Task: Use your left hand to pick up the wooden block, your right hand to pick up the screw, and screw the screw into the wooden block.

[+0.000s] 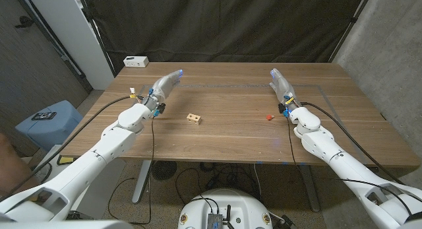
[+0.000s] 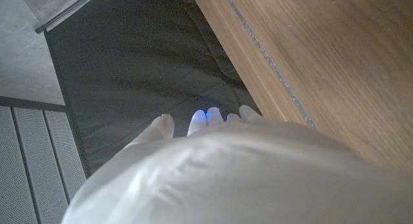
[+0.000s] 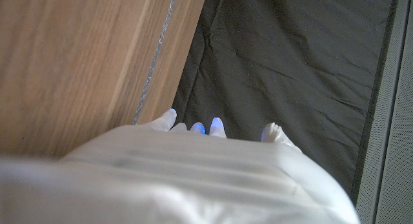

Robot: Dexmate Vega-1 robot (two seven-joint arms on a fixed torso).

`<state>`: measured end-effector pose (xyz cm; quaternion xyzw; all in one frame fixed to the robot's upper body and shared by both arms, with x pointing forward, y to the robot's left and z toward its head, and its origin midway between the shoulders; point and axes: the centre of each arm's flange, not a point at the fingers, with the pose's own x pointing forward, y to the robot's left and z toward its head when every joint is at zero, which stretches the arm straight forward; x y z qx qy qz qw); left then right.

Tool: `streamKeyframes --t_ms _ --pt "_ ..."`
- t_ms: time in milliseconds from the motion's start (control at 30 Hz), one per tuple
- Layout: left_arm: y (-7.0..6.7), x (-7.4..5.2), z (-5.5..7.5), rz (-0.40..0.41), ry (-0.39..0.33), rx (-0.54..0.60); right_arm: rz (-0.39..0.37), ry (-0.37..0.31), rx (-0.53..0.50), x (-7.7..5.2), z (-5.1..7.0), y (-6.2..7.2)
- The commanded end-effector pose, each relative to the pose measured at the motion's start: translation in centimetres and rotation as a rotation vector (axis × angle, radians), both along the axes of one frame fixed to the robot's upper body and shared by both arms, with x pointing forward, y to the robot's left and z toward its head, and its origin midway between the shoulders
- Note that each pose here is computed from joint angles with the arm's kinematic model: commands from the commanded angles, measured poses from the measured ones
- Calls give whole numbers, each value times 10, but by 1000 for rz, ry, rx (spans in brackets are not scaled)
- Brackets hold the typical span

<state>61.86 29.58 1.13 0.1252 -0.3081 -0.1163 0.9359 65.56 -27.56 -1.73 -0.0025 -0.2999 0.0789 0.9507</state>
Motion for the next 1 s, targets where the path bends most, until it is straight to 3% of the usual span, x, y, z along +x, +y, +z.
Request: streamKeyframes --t_ms 33,433,1000 --pt "-2 -22 12 43 -28 168 -3 -11 1 -3 2 -3" --pt "-7 -41 25 73 -58 366 9 -5 -11 -3 6 -16" --pt "3 -62 38 103 -44 620 3 -6 21 -2 -6 -16"
